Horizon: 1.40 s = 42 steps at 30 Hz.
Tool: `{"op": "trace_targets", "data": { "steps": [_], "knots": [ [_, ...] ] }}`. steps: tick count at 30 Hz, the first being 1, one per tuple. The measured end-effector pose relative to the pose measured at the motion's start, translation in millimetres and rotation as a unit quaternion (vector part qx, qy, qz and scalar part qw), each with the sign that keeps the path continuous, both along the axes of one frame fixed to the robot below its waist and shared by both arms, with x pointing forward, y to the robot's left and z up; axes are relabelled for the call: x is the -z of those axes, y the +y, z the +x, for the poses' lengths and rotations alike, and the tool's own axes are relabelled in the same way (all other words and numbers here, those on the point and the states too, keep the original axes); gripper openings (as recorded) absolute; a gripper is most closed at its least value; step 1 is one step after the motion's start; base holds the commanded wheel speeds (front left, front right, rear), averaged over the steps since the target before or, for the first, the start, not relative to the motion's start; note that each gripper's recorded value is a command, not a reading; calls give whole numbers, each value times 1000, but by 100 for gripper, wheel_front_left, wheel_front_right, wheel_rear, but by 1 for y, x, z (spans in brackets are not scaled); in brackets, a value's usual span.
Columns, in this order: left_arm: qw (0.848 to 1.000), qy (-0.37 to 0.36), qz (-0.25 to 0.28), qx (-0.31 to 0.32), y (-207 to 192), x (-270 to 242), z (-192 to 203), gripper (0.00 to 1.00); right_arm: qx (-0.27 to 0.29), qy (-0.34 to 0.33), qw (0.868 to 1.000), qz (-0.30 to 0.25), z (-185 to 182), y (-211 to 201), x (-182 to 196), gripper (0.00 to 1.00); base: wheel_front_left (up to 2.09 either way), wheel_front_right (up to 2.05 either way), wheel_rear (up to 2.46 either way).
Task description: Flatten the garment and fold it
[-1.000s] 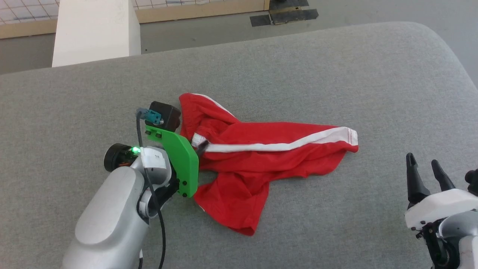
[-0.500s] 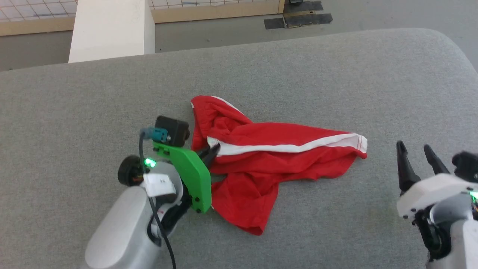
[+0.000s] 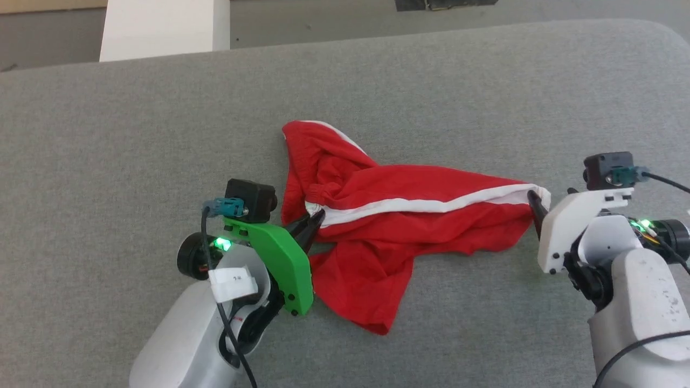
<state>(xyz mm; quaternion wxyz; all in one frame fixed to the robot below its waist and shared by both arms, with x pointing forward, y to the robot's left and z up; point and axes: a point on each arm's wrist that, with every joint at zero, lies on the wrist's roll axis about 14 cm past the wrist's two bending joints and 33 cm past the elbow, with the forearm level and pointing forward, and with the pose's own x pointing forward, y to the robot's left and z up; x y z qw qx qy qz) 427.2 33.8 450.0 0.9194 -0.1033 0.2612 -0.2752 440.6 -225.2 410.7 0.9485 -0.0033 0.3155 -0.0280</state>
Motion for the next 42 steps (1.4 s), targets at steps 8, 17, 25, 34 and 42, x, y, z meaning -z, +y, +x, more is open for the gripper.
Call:
{"op": "trace_targets", "data": {
  "steps": [8,17,25,34,42],
  "knots": [
    [1000,10,1,-6,5,8,1,0,-10,48,999,2,4,8,27,0,0,0,0],
    [1000,0,-2,-4,1,0,-3,0,-9,23,1000,1,6,8,11,0,0,0,0],
    [998,-36,-39,-35,11,-36,8,0,-4,-40,992,119,10,27,-38,0,0,0,0],
    [984,-132,-34,-112,89,-132,86,0,-74,-154,954,248,64,62,-174,0,0,0,0],
    [958,-227,-36,-173,133,-226,155,0,-97,-263,922,267,138,75,-275,0,0,0,0]
  ]
}}
